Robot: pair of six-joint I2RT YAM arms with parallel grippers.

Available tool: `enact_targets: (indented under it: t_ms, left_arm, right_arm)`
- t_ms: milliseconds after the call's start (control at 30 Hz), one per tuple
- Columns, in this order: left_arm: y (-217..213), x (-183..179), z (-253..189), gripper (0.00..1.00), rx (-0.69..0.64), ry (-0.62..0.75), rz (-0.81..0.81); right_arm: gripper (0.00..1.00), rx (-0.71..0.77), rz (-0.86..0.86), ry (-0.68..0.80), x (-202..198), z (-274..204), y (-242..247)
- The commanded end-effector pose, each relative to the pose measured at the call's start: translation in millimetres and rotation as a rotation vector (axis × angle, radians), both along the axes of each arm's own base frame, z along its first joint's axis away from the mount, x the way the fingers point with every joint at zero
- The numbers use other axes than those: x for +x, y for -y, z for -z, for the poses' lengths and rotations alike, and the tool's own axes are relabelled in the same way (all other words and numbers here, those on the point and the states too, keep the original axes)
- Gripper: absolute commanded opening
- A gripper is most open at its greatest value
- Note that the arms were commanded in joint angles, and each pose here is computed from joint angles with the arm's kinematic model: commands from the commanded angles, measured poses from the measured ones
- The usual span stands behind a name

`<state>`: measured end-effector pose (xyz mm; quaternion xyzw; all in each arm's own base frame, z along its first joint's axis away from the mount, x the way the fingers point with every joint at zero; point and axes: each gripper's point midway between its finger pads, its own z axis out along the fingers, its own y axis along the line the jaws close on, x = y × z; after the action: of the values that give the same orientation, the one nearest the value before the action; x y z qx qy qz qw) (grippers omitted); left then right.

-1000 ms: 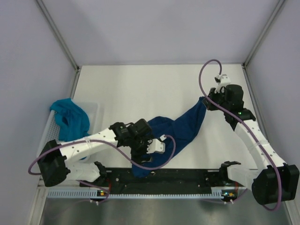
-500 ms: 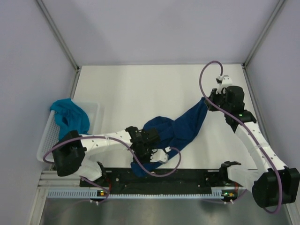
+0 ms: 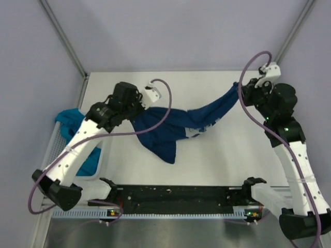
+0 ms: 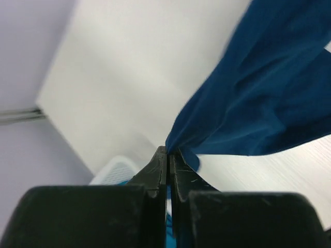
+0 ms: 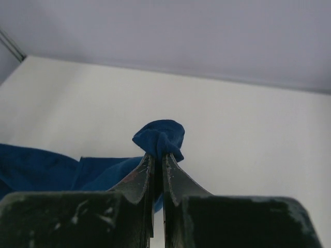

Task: Fold and stack the t-shirts
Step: Flatten out the tshirt

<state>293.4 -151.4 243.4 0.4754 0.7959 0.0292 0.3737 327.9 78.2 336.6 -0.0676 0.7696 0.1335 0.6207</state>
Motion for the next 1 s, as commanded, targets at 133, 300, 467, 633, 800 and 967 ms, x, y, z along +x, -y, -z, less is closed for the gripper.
enact_targets:
  t_ms: [133,300,467,633,800,967]
  left_arm:
    - [-76.8,-8.3,-126.5,0.00,-0.020,0.378,-0.222]
    - [-100.8,-12.4,-160.2,0.00,-0.027,0.504,-0.313]
    - [-95.3,13.8,-160.1,0.00,-0.014,0.505,-0.338]
    - [-88.3,71.2,-161.3,0.00,-0.023,0.474,-0.376]
    - [-92.6,150.1,-178.9,0.00,-0.036,0.497,-0.454]
    - [-110.6,207.3,-223.9,0.00,-0.065,0.655,-0.562]
  right_arm:
    - [0.00,0.013,0.014,0.405,-86.1,-147.3,17.4]
    - [0.00,0.037,-0.007,0.468,-113.8,-161.0,16.7]
    - [0.00,0.009,-0.020,0.395,-73.4,-145.7,9.8]
    - [0.00,-0.009,-0.036,0.342,7.7,-139.5,-1.9]
    - [0.00,0.087,-0.096,0.310,101.4,-153.2,-3.0]
    - [0.00,0.181,-0.124,0.335,155.4,-184.7,10.6]
